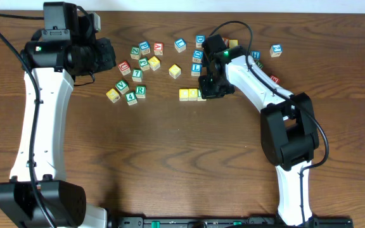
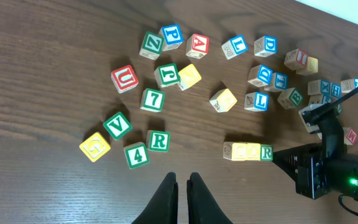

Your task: Spell out CORL

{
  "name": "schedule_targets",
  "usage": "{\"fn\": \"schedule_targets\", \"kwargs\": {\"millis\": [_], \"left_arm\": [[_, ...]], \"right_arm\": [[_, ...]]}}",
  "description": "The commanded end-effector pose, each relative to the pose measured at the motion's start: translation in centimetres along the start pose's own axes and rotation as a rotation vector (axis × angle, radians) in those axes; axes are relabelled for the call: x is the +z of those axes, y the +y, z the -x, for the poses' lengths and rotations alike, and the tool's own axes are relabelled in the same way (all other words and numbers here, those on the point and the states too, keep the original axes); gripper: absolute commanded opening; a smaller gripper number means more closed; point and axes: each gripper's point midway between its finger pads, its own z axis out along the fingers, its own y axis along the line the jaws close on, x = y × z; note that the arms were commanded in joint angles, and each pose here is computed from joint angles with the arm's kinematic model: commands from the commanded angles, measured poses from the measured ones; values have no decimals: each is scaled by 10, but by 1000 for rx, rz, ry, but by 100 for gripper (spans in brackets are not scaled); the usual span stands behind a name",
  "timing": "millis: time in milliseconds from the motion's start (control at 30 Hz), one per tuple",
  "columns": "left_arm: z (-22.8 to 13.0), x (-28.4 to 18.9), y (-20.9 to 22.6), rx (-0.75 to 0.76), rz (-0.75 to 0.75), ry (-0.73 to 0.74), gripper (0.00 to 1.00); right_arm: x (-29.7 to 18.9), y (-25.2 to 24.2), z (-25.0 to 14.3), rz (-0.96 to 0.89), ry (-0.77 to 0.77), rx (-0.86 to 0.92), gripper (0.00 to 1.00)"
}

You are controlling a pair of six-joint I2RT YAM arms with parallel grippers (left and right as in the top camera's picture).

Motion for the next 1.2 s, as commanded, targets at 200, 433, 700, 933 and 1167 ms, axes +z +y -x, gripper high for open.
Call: {"fn": "schedule_targets", "kwargs": {"millis": [200,433,700,933,1167], "left_arm": [[5,-8,-3,28,2,-27,8],[5,-8,-3,28,1,-27,8],[6,-8,-3,29,1,-29,8],[6,-8,-3,29,1,-30,8],[6,-8,-3,29,1,-30,8]], "right_arm": [[-12,-2,13,17,-43,8,1],[-30,1,32,29,-107,-20,1],[-33,14,39,43,-143,-45,1],[-32,26,33,71,-122,-58,1],[-30,30,8,98,-21,-50,1]]}}
